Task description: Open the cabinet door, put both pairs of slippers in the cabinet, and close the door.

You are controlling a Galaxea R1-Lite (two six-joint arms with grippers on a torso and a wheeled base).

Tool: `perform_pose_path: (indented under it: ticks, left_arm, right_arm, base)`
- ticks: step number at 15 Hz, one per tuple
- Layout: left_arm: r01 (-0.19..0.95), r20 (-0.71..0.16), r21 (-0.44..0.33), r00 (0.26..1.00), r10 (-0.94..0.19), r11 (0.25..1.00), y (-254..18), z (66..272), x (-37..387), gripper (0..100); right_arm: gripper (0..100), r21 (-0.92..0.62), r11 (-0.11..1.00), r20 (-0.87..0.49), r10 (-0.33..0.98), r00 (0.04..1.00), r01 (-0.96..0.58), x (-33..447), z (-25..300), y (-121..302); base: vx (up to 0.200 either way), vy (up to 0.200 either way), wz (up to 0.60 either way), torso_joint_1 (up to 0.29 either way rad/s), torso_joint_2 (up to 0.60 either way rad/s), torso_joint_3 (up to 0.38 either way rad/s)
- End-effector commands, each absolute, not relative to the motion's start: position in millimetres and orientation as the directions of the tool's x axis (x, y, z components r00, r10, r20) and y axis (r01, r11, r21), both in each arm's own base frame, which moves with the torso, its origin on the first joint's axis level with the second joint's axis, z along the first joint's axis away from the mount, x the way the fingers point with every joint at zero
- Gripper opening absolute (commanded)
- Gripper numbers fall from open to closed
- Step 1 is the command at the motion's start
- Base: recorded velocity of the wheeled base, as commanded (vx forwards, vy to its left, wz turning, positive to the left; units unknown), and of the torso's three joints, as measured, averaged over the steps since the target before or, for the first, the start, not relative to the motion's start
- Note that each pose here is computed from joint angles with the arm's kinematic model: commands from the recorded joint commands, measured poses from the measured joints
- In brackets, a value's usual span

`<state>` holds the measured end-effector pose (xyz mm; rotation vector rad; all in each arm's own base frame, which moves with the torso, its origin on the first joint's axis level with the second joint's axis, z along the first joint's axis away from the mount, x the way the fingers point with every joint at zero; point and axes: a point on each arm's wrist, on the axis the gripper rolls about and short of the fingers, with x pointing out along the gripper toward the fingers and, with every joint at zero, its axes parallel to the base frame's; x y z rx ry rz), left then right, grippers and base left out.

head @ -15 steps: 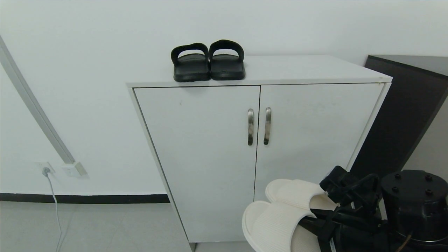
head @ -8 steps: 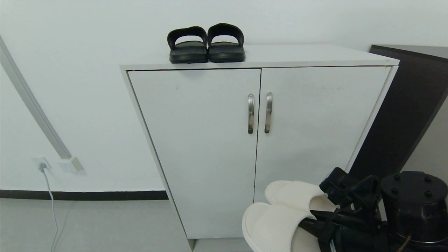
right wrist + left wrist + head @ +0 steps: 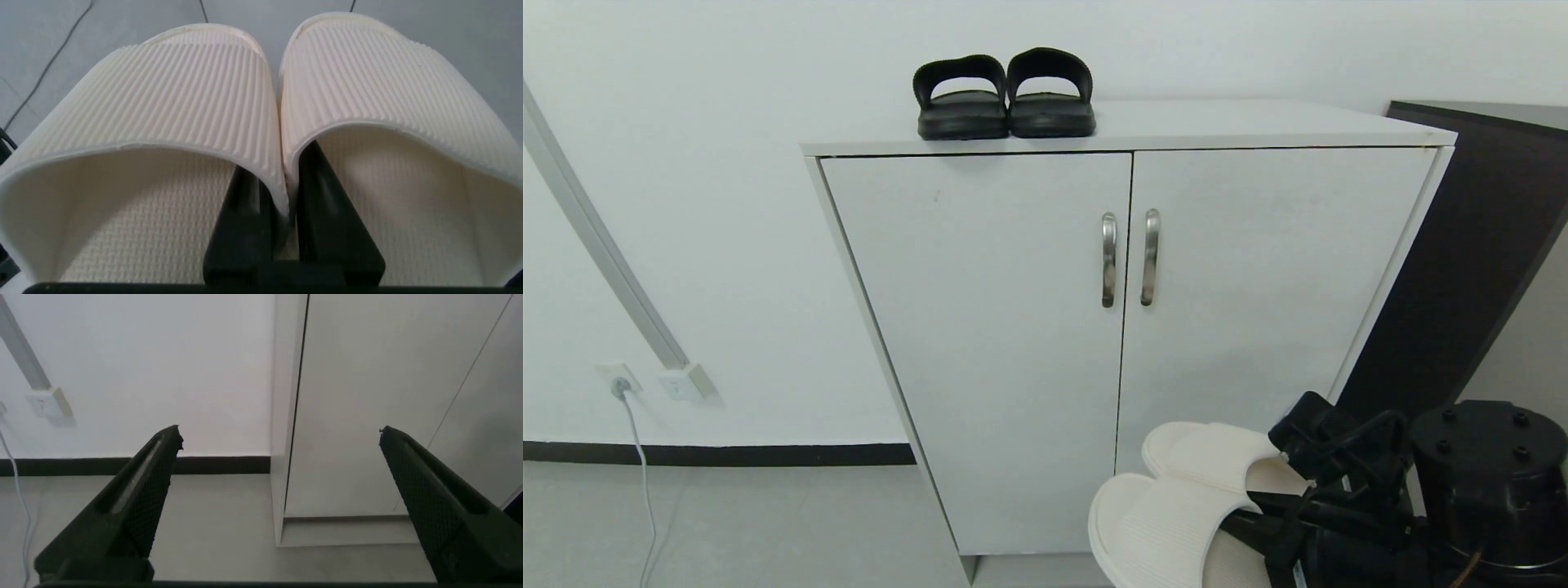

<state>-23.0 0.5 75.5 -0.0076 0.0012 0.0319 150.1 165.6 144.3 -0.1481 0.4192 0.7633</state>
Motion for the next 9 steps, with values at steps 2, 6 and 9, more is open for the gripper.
perform_pose_path:
  ticks: [2, 6, 9]
  left_arm:
    - [-0.028, -0.005, -0.003, 1.000, 0.028, 1.000, 0.4, 75.7, -22.9, 100]
    - [0.103, -0.057, 0.090, 0.994, -0.098, 0.991, -1.7, 87.2, -17.8, 100]
    - [0.275, -0.004, -0.043, 0.961, -0.276, 0.960, -5.4, 150.3, -12.9, 100]
  right_arm:
    - [0, 0.020, 0.716, -0.421, 0.639, 0.644, -0.697, 149.5, 143.8, 165.2]
    - [0, 0.019, 0.716, -0.420, 0.639, 0.644, -0.698, 148.8, 144.1, 164.4]
    - [0, 0.021, 0.712, -0.426, 0.641, 0.638, -0.702, 148.7, 142.7, 165.0]
  base:
    - [0.000, 0.000, 0.00, -0.001, 0.03, 0.023]
    - [0.000, 0.000, 0.00, 0.000, 0.00, 0.000]
    - [0.000, 0.000, 0.00, 0.000, 0.00, 0.000]
